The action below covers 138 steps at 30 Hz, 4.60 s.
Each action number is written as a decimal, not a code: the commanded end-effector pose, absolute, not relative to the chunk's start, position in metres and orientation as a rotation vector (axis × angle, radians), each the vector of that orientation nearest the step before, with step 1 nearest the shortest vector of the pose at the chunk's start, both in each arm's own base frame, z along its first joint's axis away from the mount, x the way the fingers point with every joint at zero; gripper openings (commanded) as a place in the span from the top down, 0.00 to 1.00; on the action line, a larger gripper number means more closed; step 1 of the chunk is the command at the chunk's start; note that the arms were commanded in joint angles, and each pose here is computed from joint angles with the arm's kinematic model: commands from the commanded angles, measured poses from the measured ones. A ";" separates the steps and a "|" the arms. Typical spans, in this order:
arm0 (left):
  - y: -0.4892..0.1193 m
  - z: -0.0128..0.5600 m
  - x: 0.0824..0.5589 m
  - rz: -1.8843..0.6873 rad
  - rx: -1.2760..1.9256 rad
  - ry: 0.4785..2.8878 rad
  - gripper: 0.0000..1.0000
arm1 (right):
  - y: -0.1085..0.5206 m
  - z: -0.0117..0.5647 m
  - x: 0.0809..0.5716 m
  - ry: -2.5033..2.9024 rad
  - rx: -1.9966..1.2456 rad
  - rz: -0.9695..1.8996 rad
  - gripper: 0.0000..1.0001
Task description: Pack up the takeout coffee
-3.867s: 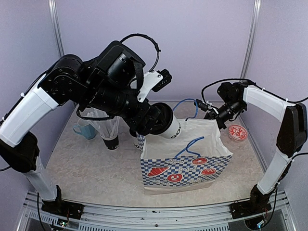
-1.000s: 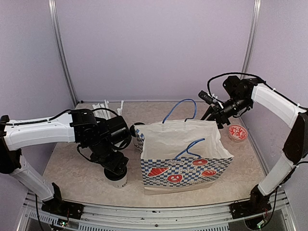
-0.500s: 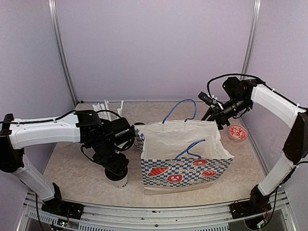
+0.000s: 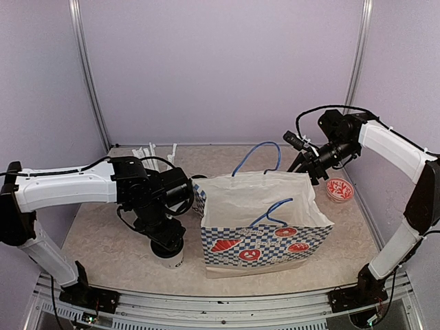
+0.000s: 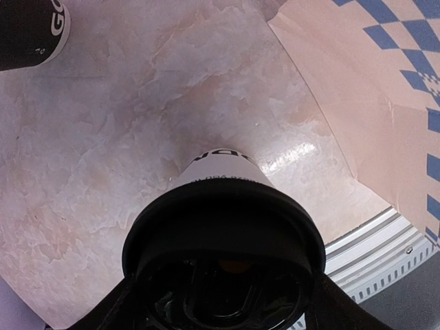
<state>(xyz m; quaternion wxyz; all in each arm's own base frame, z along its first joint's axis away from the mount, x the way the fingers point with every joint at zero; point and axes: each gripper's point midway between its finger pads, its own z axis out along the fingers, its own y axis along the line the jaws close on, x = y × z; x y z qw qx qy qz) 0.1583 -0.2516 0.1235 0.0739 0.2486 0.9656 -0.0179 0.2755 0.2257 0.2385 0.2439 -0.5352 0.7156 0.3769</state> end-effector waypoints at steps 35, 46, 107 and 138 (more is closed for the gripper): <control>-0.239 0.389 0.201 -0.498 0.283 2.276 0.41 | 0.260 0.315 0.249 1.753 -1.608 0.887 0.37; -0.282 0.444 0.202 -0.659 0.422 2.055 0.42 | 0.294 0.306 0.263 1.788 -1.649 0.899 0.79; -0.442 0.221 0.068 0.346 1.461 1.825 0.41 | 0.268 0.268 0.361 1.850 -1.473 0.856 0.55; -0.467 0.186 0.096 0.409 1.608 1.725 0.37 | 0.268 0.121 0.291 2.134 -1.565 1.175 0.62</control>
